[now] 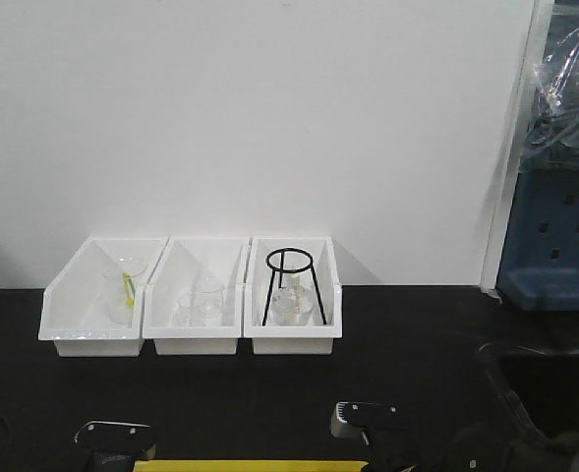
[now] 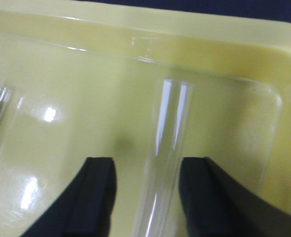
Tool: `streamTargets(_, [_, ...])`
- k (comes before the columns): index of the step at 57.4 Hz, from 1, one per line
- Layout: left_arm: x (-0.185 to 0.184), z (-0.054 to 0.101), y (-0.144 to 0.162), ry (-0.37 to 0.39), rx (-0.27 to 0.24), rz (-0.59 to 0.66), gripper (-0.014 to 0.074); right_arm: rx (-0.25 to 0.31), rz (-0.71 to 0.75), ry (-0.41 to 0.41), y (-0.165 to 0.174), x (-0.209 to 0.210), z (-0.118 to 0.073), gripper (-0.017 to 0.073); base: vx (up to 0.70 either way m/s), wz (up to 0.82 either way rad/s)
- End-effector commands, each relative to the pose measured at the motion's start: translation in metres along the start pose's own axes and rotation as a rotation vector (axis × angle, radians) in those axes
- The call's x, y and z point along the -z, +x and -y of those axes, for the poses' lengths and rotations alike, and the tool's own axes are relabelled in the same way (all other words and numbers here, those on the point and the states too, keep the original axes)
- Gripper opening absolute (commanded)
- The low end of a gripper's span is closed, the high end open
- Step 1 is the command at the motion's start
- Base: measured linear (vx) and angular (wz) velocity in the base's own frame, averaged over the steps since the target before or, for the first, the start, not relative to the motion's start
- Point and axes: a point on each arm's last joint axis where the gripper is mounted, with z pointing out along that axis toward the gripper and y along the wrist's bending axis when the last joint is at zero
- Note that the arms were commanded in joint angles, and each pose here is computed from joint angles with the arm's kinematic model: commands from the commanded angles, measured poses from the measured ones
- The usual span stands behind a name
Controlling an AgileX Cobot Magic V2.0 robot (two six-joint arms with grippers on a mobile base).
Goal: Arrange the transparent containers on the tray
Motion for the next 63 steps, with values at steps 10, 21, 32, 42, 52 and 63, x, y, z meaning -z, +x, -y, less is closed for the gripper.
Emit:
streamTargets(10, [0.042,0.014,-0.031,0.090,-0.010,0.244,0.0452,0.021,0.092,-0.024,-0.018,0.019,-0.008,0.0520,0.00,0.00])
streamTargets(21, [0.088,0.018,-0.041,0.123,-0.116,0.392,0.0449,0.083,0.228,-0.079,-0.034,0.065,-0.026,0.0475,0.00,0.00])
streamTargets(32, [0.152,0.021,-0.046,0.178,-0.169,0.612,0.0449,0.204,0.550,-0.100,-0.046,0.150,-0.043,0.0363,0.00,0.00])
streamTargets(42, [0.221,0.019,-0.037,0.241,-0.192,0.849,0.0449,0.340,0.809,-0.096,-0.037,0.226,-0.053,0.0214,0.00,0.00])
streamTargets(52, [0.264,0.013,-0.021,0.222,-0.292,0.979,0.0395,0.387,0.878,-0.099,-0.029,0.250,-0.055,0.0129,0.00,0.00])
streamTargets(63, [0.286,0.009,-0.011,0.223,-0.320,1.058,0.0328,0.376,0.881,-0.107,-0.028,0.251,-0.056,0.0113,0.00,0.00])
